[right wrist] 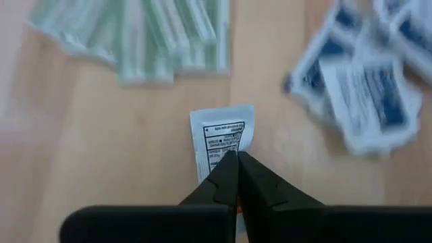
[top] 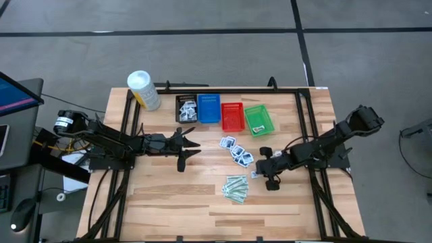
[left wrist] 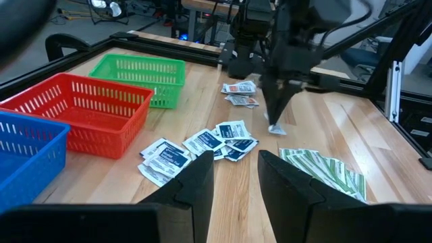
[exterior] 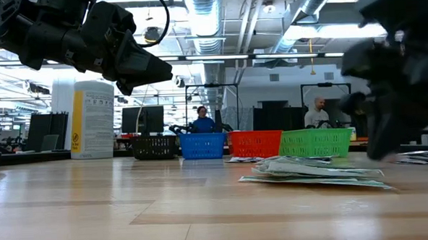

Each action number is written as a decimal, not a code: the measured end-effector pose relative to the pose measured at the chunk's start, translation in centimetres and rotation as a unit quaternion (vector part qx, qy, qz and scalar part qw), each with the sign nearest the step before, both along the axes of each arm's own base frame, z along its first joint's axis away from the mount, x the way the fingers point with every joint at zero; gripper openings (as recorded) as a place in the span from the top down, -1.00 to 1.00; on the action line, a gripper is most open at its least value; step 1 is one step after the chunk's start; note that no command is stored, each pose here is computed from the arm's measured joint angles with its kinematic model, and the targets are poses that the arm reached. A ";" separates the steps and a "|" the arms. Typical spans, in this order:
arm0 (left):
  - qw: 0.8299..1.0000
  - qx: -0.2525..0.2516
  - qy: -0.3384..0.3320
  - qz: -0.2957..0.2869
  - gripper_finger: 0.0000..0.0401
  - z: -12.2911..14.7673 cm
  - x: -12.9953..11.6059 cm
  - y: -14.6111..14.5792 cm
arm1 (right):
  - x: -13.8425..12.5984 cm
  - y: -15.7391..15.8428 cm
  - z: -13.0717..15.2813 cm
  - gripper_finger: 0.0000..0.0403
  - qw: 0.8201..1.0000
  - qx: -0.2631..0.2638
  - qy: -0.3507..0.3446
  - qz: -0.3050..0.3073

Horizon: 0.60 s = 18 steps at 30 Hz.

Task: Pick & Place First Aid Supplies
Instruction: Put the orange pad into the green bin

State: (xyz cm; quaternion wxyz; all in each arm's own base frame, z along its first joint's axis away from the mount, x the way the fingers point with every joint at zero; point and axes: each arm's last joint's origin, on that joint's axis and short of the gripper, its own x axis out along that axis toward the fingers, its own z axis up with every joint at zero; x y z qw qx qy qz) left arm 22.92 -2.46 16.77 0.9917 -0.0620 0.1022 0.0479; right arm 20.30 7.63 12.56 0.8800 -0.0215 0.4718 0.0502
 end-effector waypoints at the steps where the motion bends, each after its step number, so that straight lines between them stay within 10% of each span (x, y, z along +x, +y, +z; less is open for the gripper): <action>1: 1.000 0.000 0.000 0.000 0.42 0.0 0.0 0.0 | 0.4 0.1 0.5 1.00 1.000 -0.007 -0.003 -0.001; 18: 1.000 0.000 0.000 0.000 0.42 0.0 0.0 0.0 | 4.1 -0.9 7.0 1.00 0.972 -0.198 -0.074 -0.103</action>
